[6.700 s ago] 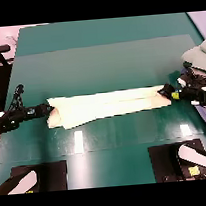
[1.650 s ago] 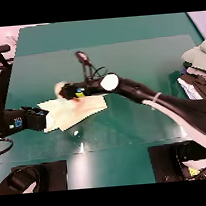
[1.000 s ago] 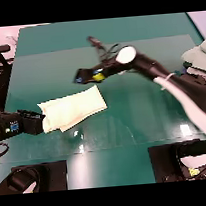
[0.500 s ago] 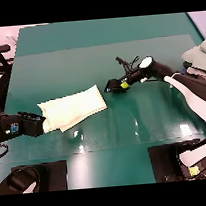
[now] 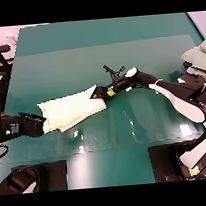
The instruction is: Fold the shirts.
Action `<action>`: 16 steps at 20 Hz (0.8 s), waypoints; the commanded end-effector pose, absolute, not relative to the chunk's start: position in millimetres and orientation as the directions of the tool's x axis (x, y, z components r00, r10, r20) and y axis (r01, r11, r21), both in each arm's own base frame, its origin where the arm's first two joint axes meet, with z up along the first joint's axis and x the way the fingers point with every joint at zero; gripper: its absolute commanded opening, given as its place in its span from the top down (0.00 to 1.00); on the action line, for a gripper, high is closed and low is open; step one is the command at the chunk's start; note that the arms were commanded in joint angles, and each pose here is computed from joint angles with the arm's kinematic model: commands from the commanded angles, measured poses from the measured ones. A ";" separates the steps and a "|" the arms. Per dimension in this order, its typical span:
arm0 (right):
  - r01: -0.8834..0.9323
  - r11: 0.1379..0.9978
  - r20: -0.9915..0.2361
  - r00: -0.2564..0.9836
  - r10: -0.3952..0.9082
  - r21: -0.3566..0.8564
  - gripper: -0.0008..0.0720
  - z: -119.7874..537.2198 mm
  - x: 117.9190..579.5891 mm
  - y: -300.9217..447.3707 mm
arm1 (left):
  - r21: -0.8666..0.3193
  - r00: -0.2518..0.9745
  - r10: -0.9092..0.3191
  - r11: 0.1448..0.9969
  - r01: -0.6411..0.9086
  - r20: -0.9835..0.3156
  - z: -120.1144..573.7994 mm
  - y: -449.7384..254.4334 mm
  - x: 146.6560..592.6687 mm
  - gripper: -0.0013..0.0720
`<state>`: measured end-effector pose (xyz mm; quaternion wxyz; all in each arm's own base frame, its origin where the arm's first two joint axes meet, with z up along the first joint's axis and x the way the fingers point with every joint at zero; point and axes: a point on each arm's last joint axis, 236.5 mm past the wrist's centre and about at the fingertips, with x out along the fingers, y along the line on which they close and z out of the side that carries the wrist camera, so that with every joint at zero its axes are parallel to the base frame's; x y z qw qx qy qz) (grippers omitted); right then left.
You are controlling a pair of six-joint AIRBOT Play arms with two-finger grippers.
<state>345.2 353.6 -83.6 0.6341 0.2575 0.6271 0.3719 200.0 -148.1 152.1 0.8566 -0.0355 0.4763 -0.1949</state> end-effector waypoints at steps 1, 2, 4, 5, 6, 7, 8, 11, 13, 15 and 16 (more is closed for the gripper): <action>-0.146 0.568 -0.579 -0.047 0.814 0.810 0.61 -74.8 342.1 371.7 | -0.246 0.457 -0.364 0.922 0.299 -0.811 150.4 -147.0 196.7 0.95; -0.158 0.562 -0.573 -0.034 0.819 0.812 0.96 -66.0 344.2 372.6 | -0.248 0.453 -0.366 0.921 0.299 -0.813 150.1 -147.4 195.6 0.95; -0.189 0.548 -0.555 0.015 0.832 0.815 0.96 -39.1 352.4 372.9 | -0.255 0.448 -0.372 0.919 0.301 -0.813 150.1 -148.9 194.5 0.95; -0.219 0.530 -0.534 0.048 0.844 0.819 0.97 -15.2 360.1 372.2 | -0.257 0.447 -0.374 0.918 0.301 -0.812 150.1 -149.4 194.1 0.95; -0.248 0.511 -0.506 0.089 0.858 0.823 0.97 13.5 370.4 370.9 | -0.258 0.447 -0.375 0.918 0.301 -0.812 150.2 -149.4 194.2 0.95; -0.275 0.492 -0.472 0.139 0.871 0.826 0.97 47.8 383.5 367.2 | -0.257 0.447 -0.374 0.918 0.301 -0.812 150.1 -149.4 194.1 0.95; -0.299 0.468 -0.422 0.208 0.883 0.831 0.97 92.2 401.1 358.6 | -0.258 0.445 -0.374 0.918 0.301 -0.814 149.9 -149.3 193.7 0.95; -0.394 0.442 -0.246 0.456 0.855 0.806 0.97 233.0 450.5 298.9 | -0.265 0.437 -0.377 0.918 0.296 -0.817 149.1 -149.9 191.8 0.95; -0.348 0.542 -0.221 0.648 0.729 0.765 0.97 293.4 478.3 224.0 | -0.271 0.430 -0.373 0.921 0.279 -0.822 147.8 -149.0 190.2 0.95; -0.230 0.641 -0.225 0.807 0.546 0.732 0.97 331.9 490.8 136.2 | -0.272 0.422 -0.370 0.922 0.276 -0.828 146.6 -148.4 188.2 0.95; -0.152 0.674 -0.227 0.869 0.439 0.723 0.97 348.9 490.7 87.1 | -0.276 0.420 -0.370 0.923 0.269 -0.829 146.3 -148.3 187.8 0.95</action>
